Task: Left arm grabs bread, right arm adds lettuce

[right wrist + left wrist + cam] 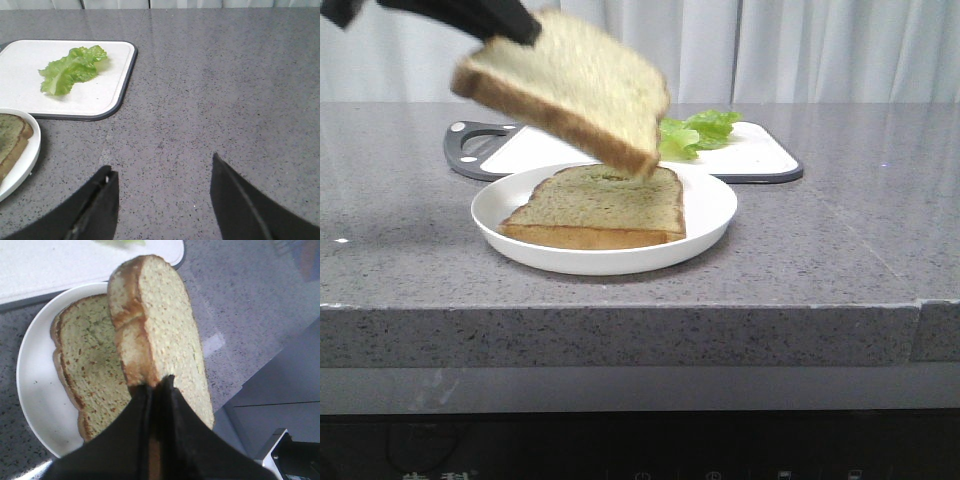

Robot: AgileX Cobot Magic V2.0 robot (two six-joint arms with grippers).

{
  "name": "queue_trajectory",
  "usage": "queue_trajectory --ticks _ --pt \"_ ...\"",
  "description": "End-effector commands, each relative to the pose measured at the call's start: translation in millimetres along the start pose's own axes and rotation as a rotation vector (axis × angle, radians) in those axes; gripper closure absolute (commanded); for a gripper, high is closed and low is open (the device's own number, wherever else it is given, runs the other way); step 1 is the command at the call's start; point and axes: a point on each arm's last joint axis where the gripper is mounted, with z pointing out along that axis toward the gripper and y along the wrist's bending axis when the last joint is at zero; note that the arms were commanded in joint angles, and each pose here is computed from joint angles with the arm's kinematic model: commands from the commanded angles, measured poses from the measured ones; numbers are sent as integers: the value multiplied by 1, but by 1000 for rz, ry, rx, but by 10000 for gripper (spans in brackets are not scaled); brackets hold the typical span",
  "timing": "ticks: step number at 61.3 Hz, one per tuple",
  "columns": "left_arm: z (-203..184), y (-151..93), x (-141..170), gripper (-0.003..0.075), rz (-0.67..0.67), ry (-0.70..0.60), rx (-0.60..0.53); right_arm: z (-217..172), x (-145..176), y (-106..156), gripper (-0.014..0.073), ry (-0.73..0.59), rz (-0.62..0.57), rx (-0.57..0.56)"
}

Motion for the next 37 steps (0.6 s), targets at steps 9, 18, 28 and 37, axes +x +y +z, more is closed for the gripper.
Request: queue_trajectory --ticks 9,18,28,37 --pt "-58 -26 16 741 27 -164 6 10 -40 5 160 -39 25 -20" --pt "-87 -25 39 741 13 -233 -51 40 -56 9 160 81 42 -42" --pt "-109 -26 61 741 21 -276 -122 84 -72 18 160 170 37 -122" --pt "-119 -35 69 741 45 -319 -134 126 -83 24 160 223 67 -178"
